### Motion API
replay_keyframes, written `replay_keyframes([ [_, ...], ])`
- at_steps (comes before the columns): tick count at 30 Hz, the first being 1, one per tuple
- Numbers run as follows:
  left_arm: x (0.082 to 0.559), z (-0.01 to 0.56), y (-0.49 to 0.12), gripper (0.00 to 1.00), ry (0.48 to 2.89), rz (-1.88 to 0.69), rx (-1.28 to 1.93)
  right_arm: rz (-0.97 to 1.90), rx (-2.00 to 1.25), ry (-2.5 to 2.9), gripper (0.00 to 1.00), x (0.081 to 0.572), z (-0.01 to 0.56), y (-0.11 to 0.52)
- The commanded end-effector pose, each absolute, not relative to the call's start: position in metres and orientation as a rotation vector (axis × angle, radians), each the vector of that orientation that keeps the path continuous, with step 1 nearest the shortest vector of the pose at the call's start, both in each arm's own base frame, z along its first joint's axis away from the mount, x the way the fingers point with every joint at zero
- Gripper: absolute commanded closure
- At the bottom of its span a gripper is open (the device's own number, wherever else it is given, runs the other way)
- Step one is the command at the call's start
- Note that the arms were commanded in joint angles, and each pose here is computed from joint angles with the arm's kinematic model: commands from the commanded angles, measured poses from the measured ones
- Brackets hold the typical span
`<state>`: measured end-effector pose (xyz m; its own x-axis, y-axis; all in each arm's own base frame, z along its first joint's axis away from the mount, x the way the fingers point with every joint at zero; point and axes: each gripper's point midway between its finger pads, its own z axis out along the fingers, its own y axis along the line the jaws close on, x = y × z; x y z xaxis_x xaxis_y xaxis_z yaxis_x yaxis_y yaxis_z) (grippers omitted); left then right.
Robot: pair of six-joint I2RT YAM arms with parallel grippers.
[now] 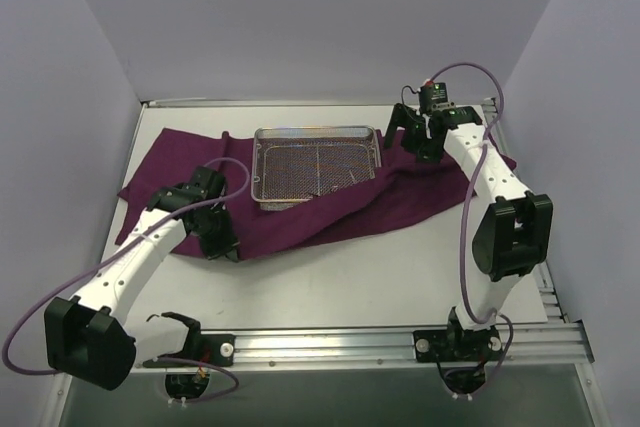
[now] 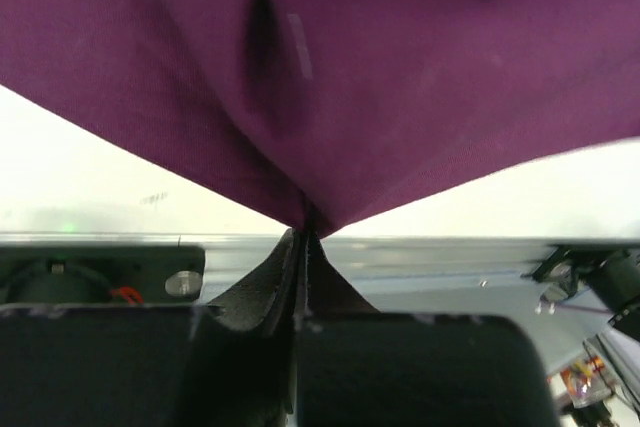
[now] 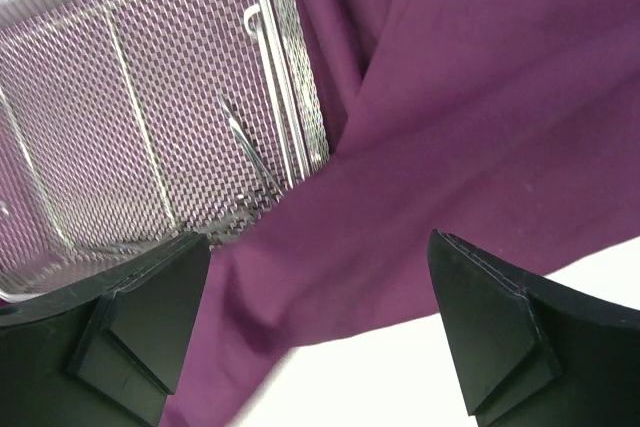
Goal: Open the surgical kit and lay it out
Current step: Open the surgical kit at the center of the board.
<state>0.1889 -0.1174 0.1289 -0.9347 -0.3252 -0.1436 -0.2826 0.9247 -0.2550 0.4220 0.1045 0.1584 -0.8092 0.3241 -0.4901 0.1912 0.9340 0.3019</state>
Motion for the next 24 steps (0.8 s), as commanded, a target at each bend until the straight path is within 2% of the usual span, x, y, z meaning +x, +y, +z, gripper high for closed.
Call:
replay_keyframes([
  [1,0.151,0.129,-0.116,0.98,2.992,-0.367,-0.506,0.287,0.404,2.517,0.04,0.431,0.169,0.098],
  [5,0.117,0.125,-0.116,0.98,3.086,-0.403,-0.538,0.266,0.426,2.504,0.04,0.454,0.164,0.096],
  [8,0.106,0.126,-0.115,0.98,3.094,-0.433,-0.525,0.248,0.456,2.533,0.09,0.468,0.144,0.096],
  [9,0.103,0.123,-0.115,0.98,3.111,-0.434,-0.528,0.258,0.452,2.524,0.14,0.479,0.138,0.099],
  [13,0.108,0.119,-0.123,0.98,3.14,-0.474,-0.512,0.26,0.461,2.549,0.21,0.489,0.127,0.1],
  [19,0.129,0.122,-0.137,0.98,3.13,-0.55,-0.432,0.218,0.466,2.586,0.23,0.477,0.117,0.094],
  [24,0.125,0.116,-0.15,0.98,3.175,-0.664,-0.386,0.137,0.49,2.602,0.26,0.457,0.109,0.078],
])
